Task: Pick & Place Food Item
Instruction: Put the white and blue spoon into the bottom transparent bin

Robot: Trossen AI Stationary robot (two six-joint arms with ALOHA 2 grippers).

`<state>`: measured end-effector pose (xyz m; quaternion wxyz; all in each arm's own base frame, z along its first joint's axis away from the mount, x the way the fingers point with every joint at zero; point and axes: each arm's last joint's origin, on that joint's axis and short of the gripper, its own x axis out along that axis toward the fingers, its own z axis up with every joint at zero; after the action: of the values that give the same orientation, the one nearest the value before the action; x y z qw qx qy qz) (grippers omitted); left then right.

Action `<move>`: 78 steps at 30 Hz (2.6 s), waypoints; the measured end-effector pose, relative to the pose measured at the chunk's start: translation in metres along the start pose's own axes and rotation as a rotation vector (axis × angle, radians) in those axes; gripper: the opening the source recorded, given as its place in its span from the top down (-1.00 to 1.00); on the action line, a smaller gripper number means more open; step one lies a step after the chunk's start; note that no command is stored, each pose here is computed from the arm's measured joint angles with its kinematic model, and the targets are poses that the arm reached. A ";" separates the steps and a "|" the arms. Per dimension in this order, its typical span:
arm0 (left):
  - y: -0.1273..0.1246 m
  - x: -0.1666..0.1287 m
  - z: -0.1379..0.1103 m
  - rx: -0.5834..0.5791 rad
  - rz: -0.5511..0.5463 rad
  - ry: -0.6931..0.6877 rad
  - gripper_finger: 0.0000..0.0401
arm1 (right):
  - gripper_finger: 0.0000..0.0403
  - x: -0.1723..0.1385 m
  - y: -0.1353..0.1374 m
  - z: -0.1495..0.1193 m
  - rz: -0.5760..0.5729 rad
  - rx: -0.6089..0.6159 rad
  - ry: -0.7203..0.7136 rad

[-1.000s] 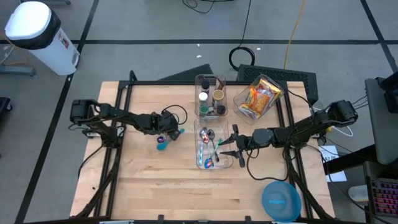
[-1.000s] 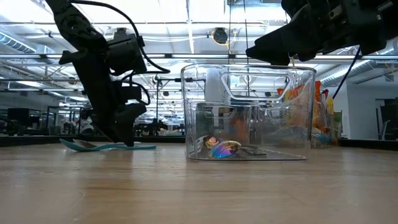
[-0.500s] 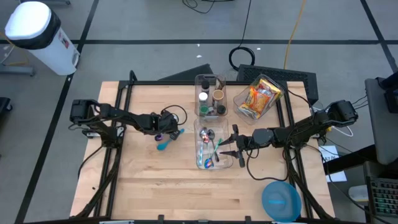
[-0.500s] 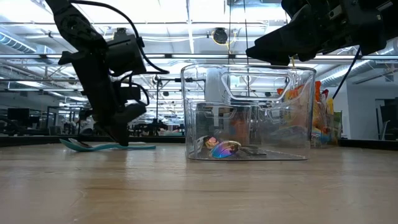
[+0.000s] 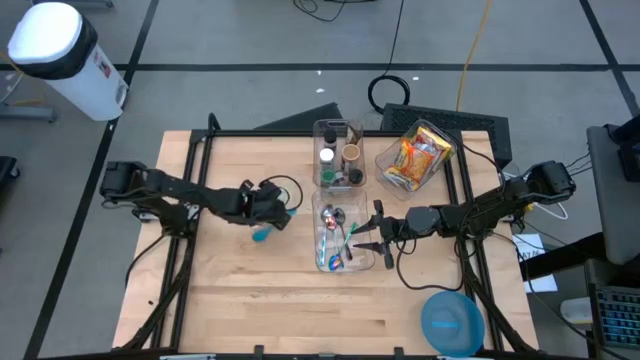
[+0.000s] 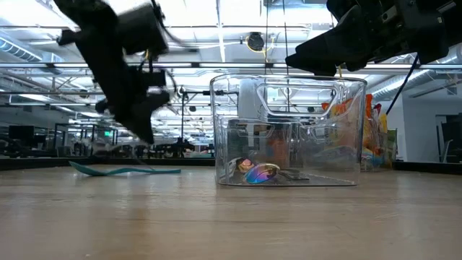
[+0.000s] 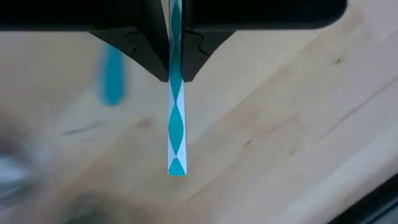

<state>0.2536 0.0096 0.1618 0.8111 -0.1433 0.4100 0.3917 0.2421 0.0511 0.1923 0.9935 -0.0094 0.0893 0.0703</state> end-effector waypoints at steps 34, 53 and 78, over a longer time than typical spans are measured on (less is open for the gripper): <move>-0.094 -0.121 0.009 0.400 -1.197 -0.537 0.91 | -0.32 0.032 0.041 0.028 -0.010 -0.239 -0.347; -0.097 -0.111 0.013 0.379 -1.290 -0.465 0.89 | 0.31 0.092 0.078 0.039 0.063 -0.623 -0.357; -0.097 -0.112 0.013 0.371 -1.304 -0.452 0.89 | 0.08 0.087 0.083 0.049 0.136 -0.556 -0.486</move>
<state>0.2938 -0.1042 0.2480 0.9563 -0.1344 0.1224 -0.2292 0.3239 0.1463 0.2246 0.9383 -0.2556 -0.1712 0.1578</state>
